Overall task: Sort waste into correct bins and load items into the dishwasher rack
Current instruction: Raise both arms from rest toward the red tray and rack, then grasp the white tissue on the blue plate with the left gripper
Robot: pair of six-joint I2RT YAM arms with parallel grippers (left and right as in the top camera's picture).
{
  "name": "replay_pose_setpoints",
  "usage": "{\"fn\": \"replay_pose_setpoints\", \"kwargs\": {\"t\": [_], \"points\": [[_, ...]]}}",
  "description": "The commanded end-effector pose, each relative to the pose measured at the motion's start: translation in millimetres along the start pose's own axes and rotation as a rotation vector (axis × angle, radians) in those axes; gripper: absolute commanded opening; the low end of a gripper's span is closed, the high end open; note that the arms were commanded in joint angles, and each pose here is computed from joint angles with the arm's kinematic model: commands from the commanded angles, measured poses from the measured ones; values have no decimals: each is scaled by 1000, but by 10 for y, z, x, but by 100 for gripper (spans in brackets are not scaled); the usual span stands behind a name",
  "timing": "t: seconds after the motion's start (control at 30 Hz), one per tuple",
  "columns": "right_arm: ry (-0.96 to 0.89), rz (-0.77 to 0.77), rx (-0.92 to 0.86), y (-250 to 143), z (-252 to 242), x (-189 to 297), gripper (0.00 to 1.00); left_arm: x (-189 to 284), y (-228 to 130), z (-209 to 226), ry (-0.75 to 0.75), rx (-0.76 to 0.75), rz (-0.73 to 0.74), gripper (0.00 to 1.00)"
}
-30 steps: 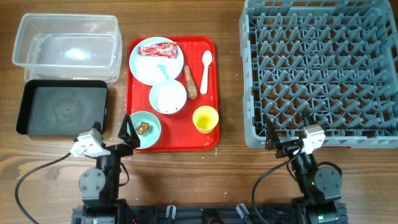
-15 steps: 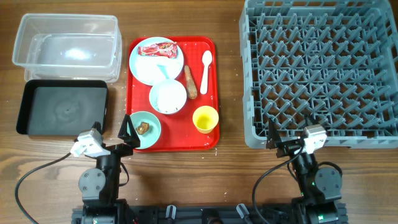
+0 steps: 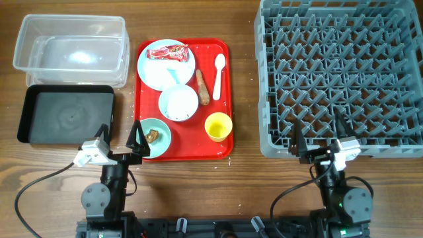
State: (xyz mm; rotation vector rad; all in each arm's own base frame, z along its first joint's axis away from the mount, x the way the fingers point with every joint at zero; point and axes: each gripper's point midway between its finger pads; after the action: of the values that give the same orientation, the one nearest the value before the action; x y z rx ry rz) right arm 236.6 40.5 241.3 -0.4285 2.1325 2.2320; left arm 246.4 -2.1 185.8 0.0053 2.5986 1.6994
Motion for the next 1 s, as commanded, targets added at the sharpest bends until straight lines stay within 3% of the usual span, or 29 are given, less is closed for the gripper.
{"fn": "replay_pose_setpoints", "kwargs": {"t": [0.0, 0.2, 0.33, 0.47, 0.6, 0.73, 0.97], "points": [[-1, -60, 99, 479, 14, -42, 99, 49, 391, -221, -52, -23, -64, 100], [58, -19, 118, 1115, 128, -374, 100, -106, 929, -455, -36, -46, -22, 100], [63, 113, 112, 1309, 131, -647, 100, -498, 1159, -618, -34, -135, 107, 100], [68, 267, 104, 1376, 129, -878, 100, -1111, 1181, -738, -29, -167, 349, 100], [71, 429, 92, 1242, 122, -1031, 100, -1747, 860, -879, -15, -198, 661, 100], [117, 578, 72, 919, 186, -1114, 100, -2147, 344, -831, 94, -240, 917, 100], [231, 835, -3, 177, 362, -1126, 100, -2396, -742, -686, 37, -157, 1151, 100]]}}
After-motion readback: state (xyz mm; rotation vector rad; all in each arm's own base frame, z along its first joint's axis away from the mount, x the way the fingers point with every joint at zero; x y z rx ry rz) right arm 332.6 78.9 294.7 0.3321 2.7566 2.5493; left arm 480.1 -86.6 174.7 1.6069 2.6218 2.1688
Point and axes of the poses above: each gripper's point midway between its finger pads, its own x axis back along the fingers, its own z axis along the line the jaws close on, y = z × x, and after that the axes turned 1 degree about -x, right-handed
